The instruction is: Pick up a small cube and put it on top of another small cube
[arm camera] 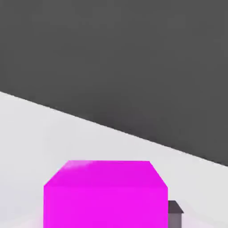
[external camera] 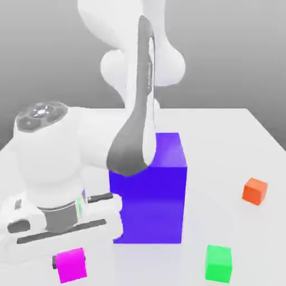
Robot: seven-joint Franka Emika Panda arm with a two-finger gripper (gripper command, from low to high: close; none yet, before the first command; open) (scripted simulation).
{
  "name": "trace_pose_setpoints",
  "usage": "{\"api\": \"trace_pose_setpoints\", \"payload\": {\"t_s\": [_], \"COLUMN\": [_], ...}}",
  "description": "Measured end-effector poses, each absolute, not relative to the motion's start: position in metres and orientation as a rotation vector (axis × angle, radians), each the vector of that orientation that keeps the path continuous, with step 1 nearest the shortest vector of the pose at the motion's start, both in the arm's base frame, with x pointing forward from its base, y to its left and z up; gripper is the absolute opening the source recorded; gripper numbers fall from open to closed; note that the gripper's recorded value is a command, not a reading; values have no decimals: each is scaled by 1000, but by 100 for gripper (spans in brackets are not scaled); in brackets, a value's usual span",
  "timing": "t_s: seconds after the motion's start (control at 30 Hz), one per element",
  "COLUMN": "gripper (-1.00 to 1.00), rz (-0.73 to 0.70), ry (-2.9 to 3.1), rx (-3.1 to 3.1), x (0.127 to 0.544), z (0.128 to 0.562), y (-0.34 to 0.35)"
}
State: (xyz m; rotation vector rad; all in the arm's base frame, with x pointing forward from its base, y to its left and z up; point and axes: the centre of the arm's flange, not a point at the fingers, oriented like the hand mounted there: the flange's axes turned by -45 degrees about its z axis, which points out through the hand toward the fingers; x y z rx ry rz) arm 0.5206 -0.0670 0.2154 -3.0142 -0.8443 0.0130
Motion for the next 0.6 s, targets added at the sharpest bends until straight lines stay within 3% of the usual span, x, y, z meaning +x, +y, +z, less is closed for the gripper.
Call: {"api": "trace_pose_setpoints", "payload": {"t_s": [0.33, 0.47, 0.5, 0.6], "gripper": [-100, -100, 100, 100], "rz": [4, 1, 2, 2], "ry": [-1905, -1990, -1991, -1991], "rx": [-2494, -2430, -2429, -2429], "x": [466, 459, 458, 458], "z": [240, 200, 187, 187], "y": [143, 161, 161, 161]}}
